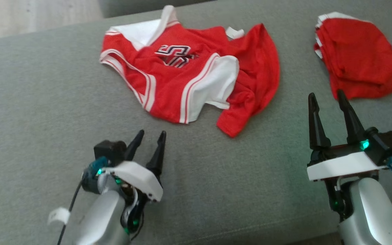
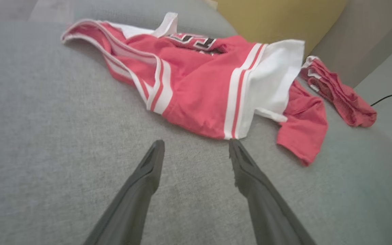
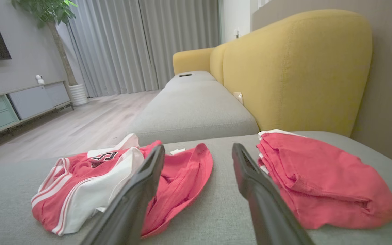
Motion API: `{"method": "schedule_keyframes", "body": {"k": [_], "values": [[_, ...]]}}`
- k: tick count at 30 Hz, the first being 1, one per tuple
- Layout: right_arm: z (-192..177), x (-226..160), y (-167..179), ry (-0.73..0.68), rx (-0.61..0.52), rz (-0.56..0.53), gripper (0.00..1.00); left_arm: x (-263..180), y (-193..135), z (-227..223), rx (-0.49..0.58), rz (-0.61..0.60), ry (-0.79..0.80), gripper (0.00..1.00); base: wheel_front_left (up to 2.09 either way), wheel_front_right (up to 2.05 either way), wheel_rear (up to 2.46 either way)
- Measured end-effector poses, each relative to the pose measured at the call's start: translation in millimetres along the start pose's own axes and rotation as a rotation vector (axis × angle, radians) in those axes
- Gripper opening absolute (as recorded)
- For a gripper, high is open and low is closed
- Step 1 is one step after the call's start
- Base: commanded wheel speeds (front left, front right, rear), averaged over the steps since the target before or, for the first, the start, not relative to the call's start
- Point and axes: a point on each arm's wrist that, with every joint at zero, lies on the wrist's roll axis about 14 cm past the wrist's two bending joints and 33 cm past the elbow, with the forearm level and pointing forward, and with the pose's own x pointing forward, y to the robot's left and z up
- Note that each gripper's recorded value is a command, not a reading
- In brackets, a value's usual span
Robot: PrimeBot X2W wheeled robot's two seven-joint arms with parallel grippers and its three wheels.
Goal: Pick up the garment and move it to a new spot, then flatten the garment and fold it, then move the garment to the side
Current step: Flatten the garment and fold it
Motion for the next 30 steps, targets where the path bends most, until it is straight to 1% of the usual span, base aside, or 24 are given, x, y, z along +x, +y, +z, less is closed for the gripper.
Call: {"method": "schedule_keyframes", "body": {"k": [3, 8, 20, 21, 22, 30], "values": [[-3.8, -3.9, -8.0, 0.012, -0.003, -0.025, 1.0, 13.0, 0.9, -12.4, -0.015, 0.009, 0.066, 1.0, 0.0, 0.0, 0.0], [-11.2, -9.6, -19.6, 0.038, -0.016, -0.06, 1.0, 34.1, -7.0, -23.6, -0.024, -0.019, 0.133, 1.0, 0.0, 0.0, 0.0], [-16.0, -13.0, -34.7, 0.05, -0.029, -0.108, 1.0, 72.8, -23.0, -23.5, -0.029, -0.087, 0.155, 1.0, 0.0, 0.0, 0.0], [-16.6, -13.3, -34.9, 0.05, -0.028, -0.109, 1.0, 73.6, -25.0, -22.6, -0.028, -0.098, 0.149, 0.34, 0.0, 0.0, 0.0], [-17.0, -13.6, -34.9, 0.052, -0.026, -0.11, 1.0, 73.6, -25.8, -22.1, -0.028, -0.099, 0.146, 0.0, 0.0, 0.0, 0.0], [-12.4, -12.8, -28.2, 0.036, -0.016, -0.093, 1.0, 62.9, -21.1, -11.0, -0.031, -0.079, 0.1, 0.0, 0.0, 0.0, 0.0]]}}
